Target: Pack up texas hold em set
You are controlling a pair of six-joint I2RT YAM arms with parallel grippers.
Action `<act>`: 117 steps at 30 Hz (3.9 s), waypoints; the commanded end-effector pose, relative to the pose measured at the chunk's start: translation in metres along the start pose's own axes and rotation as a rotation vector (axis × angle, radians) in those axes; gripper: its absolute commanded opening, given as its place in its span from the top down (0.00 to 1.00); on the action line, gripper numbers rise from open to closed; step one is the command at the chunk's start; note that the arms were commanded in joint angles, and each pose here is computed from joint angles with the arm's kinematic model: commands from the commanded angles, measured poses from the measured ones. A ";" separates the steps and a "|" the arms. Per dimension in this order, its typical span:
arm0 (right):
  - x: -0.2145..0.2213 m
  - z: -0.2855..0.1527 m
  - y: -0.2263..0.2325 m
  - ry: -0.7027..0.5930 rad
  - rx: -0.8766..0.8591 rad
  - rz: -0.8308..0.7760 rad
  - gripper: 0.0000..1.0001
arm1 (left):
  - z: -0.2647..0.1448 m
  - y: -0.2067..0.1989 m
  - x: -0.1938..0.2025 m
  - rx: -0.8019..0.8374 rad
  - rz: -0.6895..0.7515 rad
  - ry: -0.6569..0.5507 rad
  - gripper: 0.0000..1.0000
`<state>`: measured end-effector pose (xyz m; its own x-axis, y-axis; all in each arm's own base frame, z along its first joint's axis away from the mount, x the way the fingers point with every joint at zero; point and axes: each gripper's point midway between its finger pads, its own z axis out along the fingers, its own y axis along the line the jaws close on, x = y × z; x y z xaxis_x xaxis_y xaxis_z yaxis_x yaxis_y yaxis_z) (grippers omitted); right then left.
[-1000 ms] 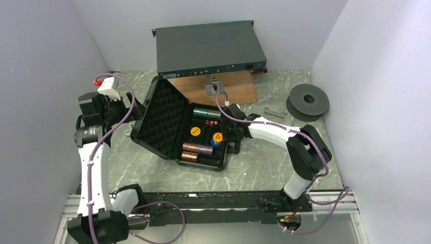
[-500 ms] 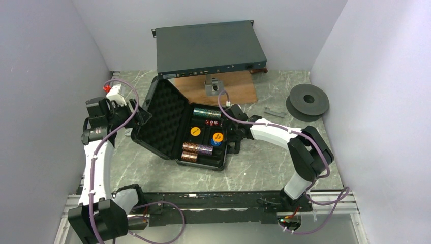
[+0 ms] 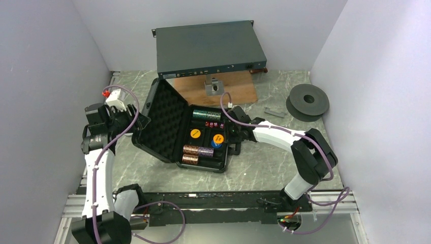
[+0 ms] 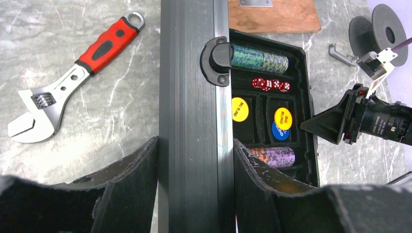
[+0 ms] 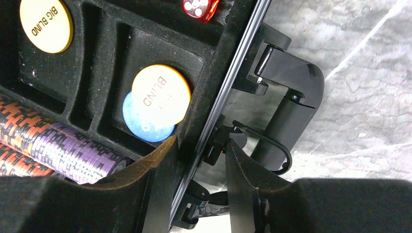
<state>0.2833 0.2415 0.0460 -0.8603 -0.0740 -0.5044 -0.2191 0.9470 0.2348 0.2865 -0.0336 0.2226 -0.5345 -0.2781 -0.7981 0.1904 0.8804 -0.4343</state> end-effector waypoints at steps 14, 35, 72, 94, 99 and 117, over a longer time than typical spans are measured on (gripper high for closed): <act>0.024 -0.049 0.022 0.040 -0.148 0.009 0.44 | -0.053 -0.059 0.016 0.140 0.045 -0.020 0.69; -0.031 -0.134 -0.015 -0.263 0.020 0.093 0.00 | -0.059 -0.102 -0.002 0.316 0.073 -0.049 0.49; -0.010 -0.131 -0.007 -0.238 -0.091 0.070 0.46 | -0.033 -0.141 0.030 0.418 0.070 0.051 0.37; -0.016 -0.141 -0.011 -0.259 -0.066 0.051 0.45 | -0.001 -0.137 0.065 0.357 0.096 0.139 0.53; -0.011 -0.141 -0.023 -0.261 -0.018 0.063 0.43 | 0.005 -0.140 0.070 0.353 0.117 0.173 0.52; -0.001 -0.130 -0.041 -0.226 0.087 0.116 0.41 | 0.009 -0.185 0.073 0.451 0.215 0.249 0.26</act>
<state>0.2287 0.1679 0.1498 -0.7475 0.0732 -0.6602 -0.1305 0.9584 0.2540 0.2157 -0.2343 0.2489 -0.6224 0.0013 -0.7827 0.6430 0.5711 -0.5103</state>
